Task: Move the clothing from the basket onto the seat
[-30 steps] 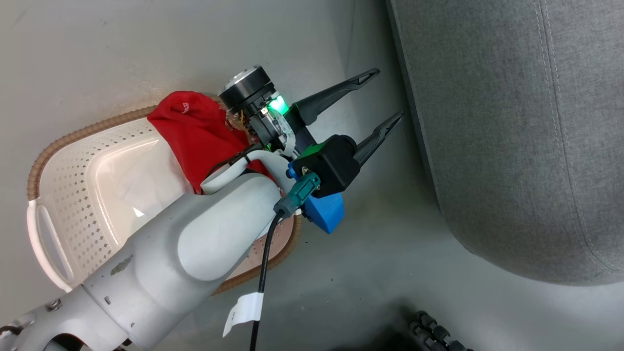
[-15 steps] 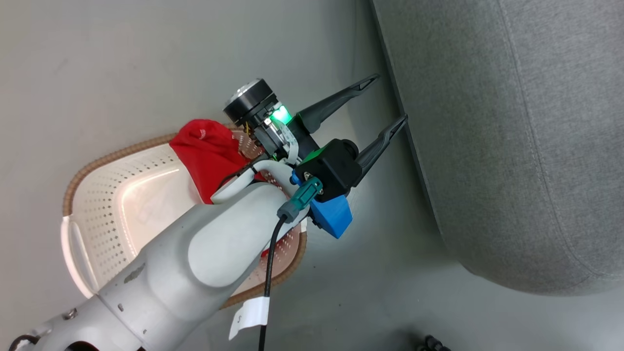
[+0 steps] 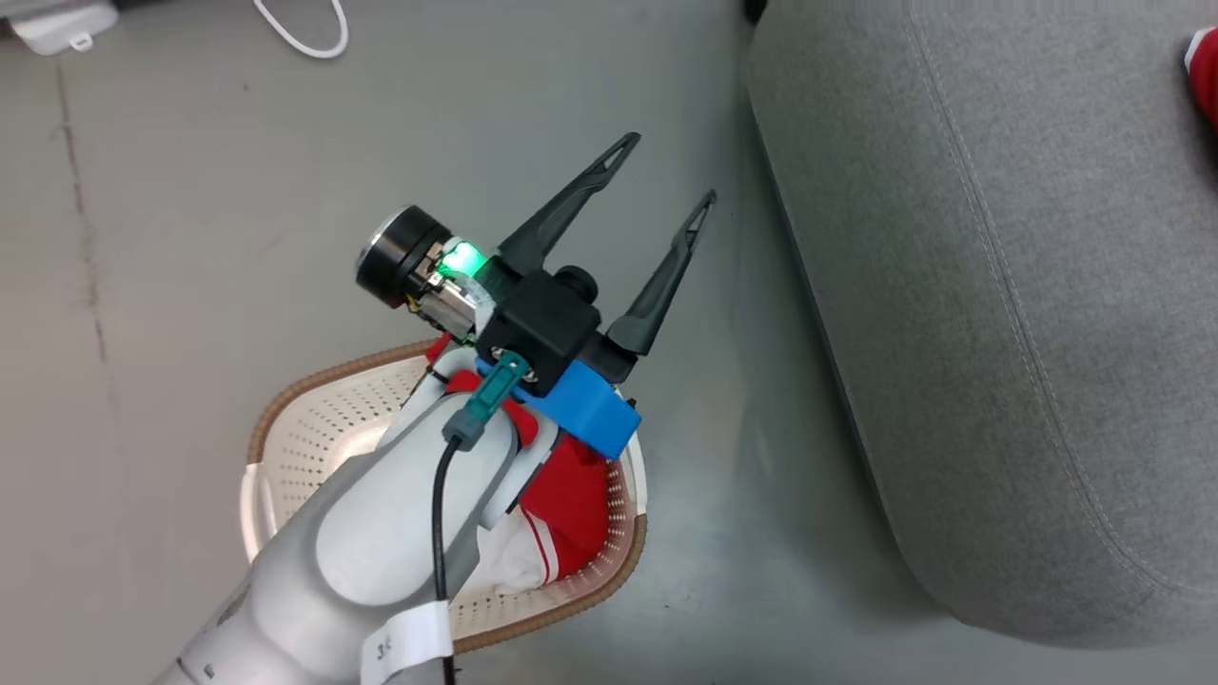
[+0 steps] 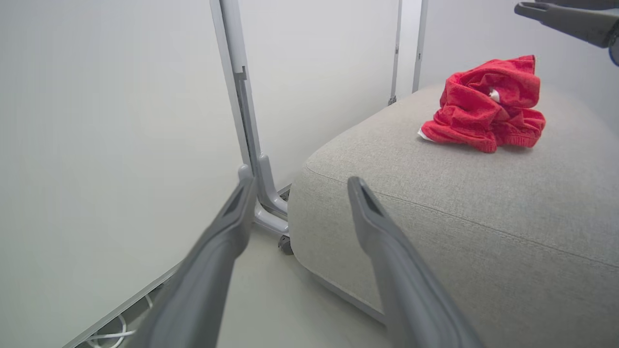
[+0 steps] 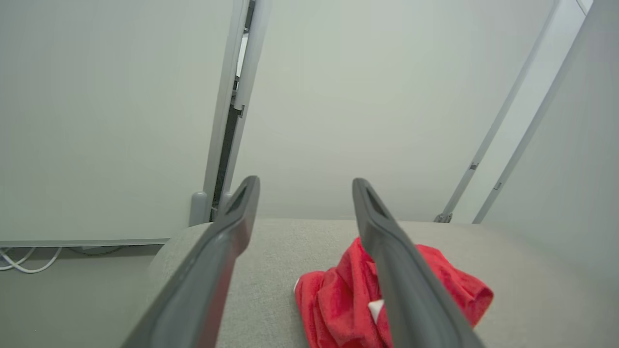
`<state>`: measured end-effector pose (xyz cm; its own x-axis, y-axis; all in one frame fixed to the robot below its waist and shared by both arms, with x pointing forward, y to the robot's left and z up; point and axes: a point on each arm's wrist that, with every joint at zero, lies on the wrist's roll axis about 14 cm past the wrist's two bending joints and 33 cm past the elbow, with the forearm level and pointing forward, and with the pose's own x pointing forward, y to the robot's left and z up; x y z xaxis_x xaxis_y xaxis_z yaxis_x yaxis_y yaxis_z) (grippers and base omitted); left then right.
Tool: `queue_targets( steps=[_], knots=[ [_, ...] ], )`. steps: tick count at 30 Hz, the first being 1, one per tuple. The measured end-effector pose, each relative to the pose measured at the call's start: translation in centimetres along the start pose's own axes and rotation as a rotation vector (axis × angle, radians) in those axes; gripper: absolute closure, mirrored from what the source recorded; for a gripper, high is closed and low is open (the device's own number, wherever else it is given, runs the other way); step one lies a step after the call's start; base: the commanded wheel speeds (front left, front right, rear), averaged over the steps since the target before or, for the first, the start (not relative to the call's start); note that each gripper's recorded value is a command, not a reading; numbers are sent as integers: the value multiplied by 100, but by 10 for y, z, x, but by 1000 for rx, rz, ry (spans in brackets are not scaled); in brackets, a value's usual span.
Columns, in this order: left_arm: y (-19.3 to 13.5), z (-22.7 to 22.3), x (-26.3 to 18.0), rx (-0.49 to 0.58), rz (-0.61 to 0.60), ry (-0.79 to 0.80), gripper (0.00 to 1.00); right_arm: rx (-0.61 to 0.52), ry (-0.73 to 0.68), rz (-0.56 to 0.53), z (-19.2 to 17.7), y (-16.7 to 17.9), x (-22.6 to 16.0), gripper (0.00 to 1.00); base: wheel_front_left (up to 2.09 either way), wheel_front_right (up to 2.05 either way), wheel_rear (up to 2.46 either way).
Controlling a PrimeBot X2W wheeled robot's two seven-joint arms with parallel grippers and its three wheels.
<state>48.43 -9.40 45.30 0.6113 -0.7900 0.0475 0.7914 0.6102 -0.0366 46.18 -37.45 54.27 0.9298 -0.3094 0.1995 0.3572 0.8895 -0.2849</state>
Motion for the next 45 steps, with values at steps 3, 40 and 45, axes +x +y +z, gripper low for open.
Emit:
queue_targets(
  steps=[3, 40, 45],
  knots=[
    [18, 16, -15, 5, 92, -21, 0, 40, -32, 89, 13, 33, 0, 0, 0, 0, 0],
    [64, 77, -239, 47, 739, -80, 0, 352, -6, 439, 59, 161, -122, 0, 0, 0, 0],
    [60, 71, -250, 37, 757, -70, 0, 366, 25, 431, 51, 159, -134, 0, 0, 0, 0]
  ],
)
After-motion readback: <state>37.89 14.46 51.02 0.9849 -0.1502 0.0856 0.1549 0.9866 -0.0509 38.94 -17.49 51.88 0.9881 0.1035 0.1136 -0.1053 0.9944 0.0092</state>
